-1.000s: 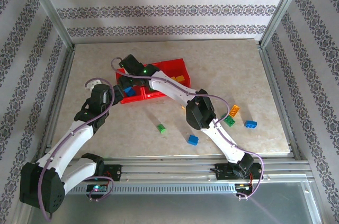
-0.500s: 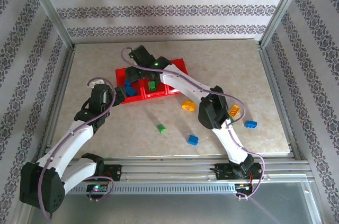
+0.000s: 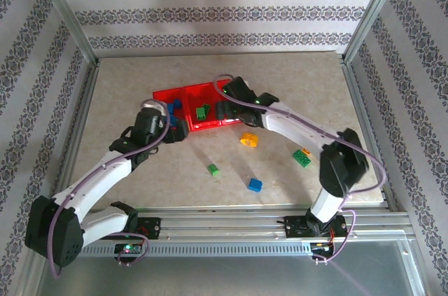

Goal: Sort the legos into containers by color
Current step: Pick up the lego from the middle-left of the table.

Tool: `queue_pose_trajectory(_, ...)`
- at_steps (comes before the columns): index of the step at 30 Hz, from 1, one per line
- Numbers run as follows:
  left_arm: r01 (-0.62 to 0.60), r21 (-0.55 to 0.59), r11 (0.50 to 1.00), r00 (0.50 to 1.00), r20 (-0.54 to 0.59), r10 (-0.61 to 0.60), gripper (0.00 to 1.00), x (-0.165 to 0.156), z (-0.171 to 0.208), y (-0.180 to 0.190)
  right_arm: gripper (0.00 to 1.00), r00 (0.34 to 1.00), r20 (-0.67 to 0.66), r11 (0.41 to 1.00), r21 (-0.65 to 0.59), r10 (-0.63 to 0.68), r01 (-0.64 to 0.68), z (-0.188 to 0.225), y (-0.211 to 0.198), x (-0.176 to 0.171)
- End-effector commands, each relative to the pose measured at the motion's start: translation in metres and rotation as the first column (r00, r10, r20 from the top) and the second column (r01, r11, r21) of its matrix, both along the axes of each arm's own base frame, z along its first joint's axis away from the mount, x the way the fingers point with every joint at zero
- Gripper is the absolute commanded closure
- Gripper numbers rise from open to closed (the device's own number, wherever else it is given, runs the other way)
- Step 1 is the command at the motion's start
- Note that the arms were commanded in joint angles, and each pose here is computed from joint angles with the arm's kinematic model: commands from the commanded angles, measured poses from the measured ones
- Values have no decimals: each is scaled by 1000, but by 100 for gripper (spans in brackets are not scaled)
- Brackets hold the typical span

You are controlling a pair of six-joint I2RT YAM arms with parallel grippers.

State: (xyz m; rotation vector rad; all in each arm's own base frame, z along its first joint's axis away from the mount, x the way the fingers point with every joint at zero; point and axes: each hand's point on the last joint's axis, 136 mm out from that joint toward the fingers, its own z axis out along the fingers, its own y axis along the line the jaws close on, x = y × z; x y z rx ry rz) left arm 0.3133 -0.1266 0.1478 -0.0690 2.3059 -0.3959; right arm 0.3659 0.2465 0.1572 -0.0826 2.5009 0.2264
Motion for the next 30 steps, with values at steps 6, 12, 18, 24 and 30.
queue_pose_trajectory(6, 496, 62, 866, 868, -43, -494, 0, -49, -13, -86, 2, 956, 27, 956, -16, -291, 291, 3, -104, -44)
queue_pose_trajectory(12, 672, 176, 719, 739, -99, -666, 0, -81, -39, -113, 2, 905, 48, 906, 41, -423, 421, 2, -150, -69)
queue_pose_trajectory(18, 750, 262, 608, 657, -183, -732, 0, -98, -71, -131, 2, 877, 70, 879, 88, -475, 468, 5, -171, -81)
queue_pose_trajectory(24, 731, 304, 612, 680, -246, -691, 9, -94, -94, -132, 2, 873, 63, 874, 86, -484, 478, 2, -176, -86)
queue_pose_trajectory(30, 680, 342, 649, 732, -261, -629, 18, -87, -112, -122, 2, 872, 56, 873, 92, -486, 480, 1, -175, -86)
